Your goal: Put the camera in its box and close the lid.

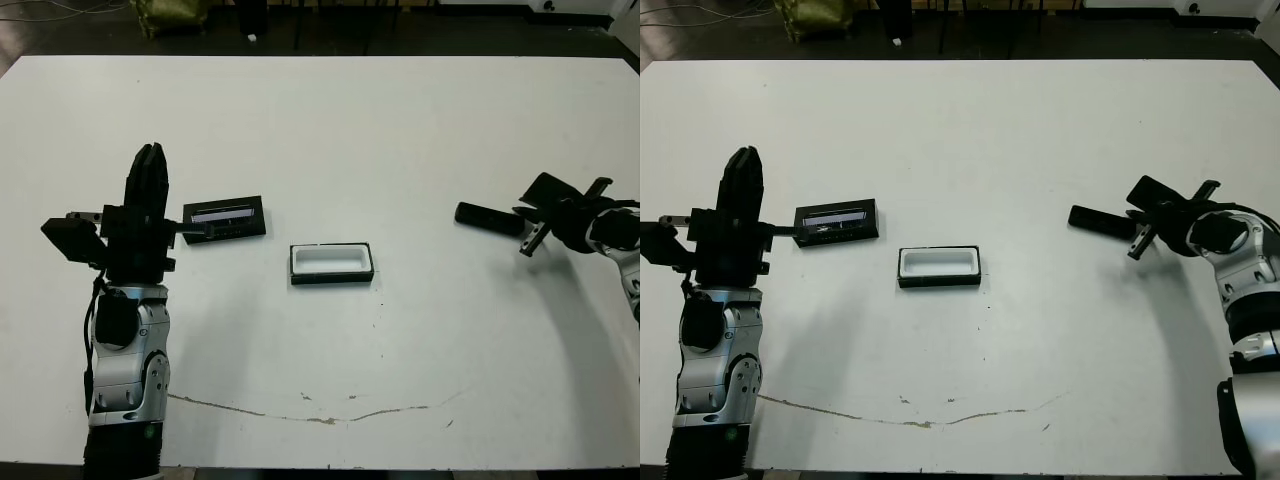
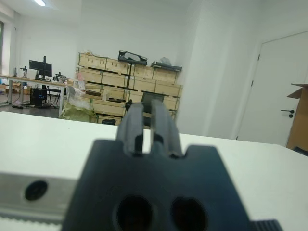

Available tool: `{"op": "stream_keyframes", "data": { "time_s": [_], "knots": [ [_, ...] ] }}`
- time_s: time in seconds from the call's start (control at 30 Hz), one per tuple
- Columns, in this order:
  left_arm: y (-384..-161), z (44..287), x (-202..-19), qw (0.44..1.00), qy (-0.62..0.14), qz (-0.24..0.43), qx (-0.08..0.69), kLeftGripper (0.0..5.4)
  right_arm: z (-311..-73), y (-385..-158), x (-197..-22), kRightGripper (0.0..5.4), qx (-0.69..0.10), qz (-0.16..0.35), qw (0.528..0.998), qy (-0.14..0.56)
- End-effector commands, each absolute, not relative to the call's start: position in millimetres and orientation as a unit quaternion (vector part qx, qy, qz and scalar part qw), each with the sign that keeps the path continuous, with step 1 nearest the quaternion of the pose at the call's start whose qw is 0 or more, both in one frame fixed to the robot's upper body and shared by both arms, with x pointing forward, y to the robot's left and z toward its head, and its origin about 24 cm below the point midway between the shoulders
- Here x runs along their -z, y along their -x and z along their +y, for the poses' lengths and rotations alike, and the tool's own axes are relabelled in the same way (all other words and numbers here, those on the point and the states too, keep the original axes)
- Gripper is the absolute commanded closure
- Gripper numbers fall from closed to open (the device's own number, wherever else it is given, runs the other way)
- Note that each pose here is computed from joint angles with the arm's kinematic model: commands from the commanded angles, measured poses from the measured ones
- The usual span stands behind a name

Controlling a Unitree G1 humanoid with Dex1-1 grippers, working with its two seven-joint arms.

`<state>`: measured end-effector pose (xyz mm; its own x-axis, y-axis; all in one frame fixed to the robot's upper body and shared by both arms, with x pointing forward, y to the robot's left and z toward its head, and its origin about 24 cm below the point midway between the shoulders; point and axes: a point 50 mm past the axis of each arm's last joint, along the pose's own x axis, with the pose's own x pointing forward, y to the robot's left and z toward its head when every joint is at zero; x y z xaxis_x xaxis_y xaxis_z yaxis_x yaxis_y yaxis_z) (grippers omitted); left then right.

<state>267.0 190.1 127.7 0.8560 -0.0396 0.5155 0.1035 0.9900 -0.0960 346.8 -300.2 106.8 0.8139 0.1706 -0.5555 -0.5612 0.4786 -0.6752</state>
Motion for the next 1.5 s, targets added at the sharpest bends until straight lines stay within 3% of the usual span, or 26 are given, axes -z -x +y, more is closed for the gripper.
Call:
{"op": "stream_keyframes", "data": {
  "time_s": [0.03, 0.6, 1.03, 1.5],
  "knots": [
    [-266.0, 194.3, -122.5, 0.966, 0.052, -0.252, 0.032, 5.39, -300.3, -338.7, -95.2, 5.4, -0.233, 0.239, 0.826, 0.453],
    [-266.0, 194.7, -122.6, 0.966, 0.053, -0.25, 0.028, 5.39, -285.9, -325.8, -85.9, 5.4, -0.288, 0.224, 0.823, 0.435],
    [-266.0, 194.3, -122.4, 0.966, 0.053, -0.25, 0.028, 5.39, -265.7, -317.8, -88.2, 5.4, -0.336, 0.191, 0.825, 0.412],
    [-265.7, 194.3, -122.1, 0.966, 0.056, -0.25, 0.029, 5.39, -266.3, -316.3, -87.0, 5.4, -0.309, 0.184, 0.827, 0.433]
  ]
}}
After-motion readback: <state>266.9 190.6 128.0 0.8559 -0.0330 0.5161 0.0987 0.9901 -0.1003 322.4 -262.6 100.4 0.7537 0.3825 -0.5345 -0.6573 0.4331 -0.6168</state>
